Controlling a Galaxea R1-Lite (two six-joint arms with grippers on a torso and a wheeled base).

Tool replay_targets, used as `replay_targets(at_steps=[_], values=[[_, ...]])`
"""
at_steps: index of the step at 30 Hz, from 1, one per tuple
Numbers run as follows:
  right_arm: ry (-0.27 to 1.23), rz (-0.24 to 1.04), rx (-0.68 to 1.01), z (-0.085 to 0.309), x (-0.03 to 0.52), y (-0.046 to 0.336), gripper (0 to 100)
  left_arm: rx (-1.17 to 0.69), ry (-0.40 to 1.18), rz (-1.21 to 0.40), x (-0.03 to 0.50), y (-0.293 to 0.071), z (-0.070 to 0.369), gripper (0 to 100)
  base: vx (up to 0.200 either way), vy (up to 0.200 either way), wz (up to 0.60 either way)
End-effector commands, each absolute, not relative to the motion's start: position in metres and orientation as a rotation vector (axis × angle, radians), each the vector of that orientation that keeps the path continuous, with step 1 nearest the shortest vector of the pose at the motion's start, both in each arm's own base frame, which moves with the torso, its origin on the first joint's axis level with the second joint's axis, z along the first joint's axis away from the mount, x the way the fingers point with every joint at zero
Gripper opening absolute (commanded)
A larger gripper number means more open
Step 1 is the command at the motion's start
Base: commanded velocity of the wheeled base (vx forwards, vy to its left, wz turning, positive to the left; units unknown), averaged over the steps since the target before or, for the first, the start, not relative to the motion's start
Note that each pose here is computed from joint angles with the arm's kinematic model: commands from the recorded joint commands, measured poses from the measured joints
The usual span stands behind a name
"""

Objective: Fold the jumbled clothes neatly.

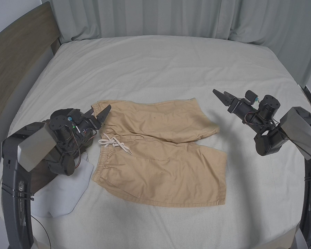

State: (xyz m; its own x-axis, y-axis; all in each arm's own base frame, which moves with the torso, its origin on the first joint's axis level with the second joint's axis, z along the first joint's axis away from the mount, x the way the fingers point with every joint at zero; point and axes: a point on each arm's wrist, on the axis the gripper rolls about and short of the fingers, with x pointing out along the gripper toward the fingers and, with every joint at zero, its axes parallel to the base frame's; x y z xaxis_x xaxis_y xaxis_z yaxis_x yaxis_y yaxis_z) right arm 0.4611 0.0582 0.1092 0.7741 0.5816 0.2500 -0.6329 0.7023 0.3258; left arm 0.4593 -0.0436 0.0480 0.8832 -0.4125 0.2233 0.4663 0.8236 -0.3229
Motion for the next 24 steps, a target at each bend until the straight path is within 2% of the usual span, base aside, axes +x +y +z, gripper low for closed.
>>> replay_targets(at_steps=[1,9,16,19,24], values=[[-0.113,0.684,0.416,0.130,0.420,0.058,100,-0.375,-0.102,-0.499,0.406,-0.036,0.093,100,0.000,0.000,0.00],[-0.038,0.661,0.433,0.129,0.365,0.050,100,-0.372,0.026,-0.587,0.323,-0.015,0.115,100,0.000,0.000,0.00],[0.062,0.632,0.456,0.110,0.332,0.045,100,-0.349,0.137,-0.676,0.284,-0.006,0.103,100,0.000,0.000,0.00],[0.109,0.625,0.451,0.100,0.324,0.044,100,-0.284,0.153,-0.686,0.281,-0.006,0.093,100,0.000,0.000,0.00],[0.157,0.615,0.435,0.088,0.317,0.044,100,-0.069,0.153,-0.716,0.287,-0.003,0.066,100,0.000,0.000,0.00]])
